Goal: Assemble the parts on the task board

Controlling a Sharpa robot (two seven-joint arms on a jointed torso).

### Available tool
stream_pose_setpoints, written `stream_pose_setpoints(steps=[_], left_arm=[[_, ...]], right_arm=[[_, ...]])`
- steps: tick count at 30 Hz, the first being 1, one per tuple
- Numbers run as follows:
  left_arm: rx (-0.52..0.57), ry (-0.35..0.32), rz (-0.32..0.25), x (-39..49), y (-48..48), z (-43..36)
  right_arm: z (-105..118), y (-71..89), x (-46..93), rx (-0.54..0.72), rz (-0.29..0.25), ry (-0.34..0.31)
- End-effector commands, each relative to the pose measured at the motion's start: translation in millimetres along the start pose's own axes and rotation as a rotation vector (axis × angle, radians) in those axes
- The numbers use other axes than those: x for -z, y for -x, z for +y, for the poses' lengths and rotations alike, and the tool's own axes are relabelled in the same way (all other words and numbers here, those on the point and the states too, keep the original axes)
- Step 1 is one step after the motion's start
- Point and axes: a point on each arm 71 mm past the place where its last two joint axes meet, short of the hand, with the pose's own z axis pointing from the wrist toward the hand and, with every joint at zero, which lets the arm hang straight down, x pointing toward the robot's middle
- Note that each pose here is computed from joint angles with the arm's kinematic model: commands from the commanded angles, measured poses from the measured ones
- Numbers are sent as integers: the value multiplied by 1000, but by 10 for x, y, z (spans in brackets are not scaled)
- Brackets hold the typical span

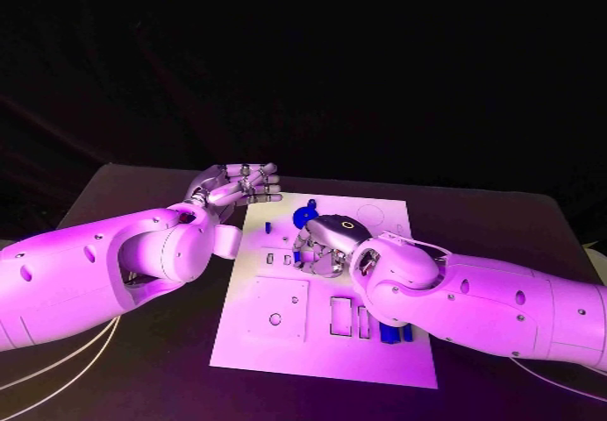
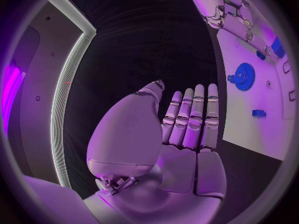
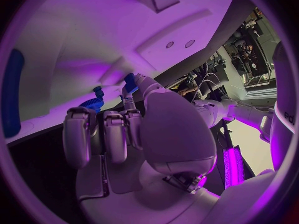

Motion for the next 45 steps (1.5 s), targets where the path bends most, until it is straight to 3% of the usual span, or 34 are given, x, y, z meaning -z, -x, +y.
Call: stream_pose_setpoints(steps=[1,26,45], left_arm=[[9,-4,21,-1,-25,-7],[8,-4,19,2,-12,-8],[9,1,21,2,-9,-5]], right_arm=[[-13,-56,6,22,28,-10],[-29,-89,13,27,45,-23],[-41,-61,12,21,7,-23]])
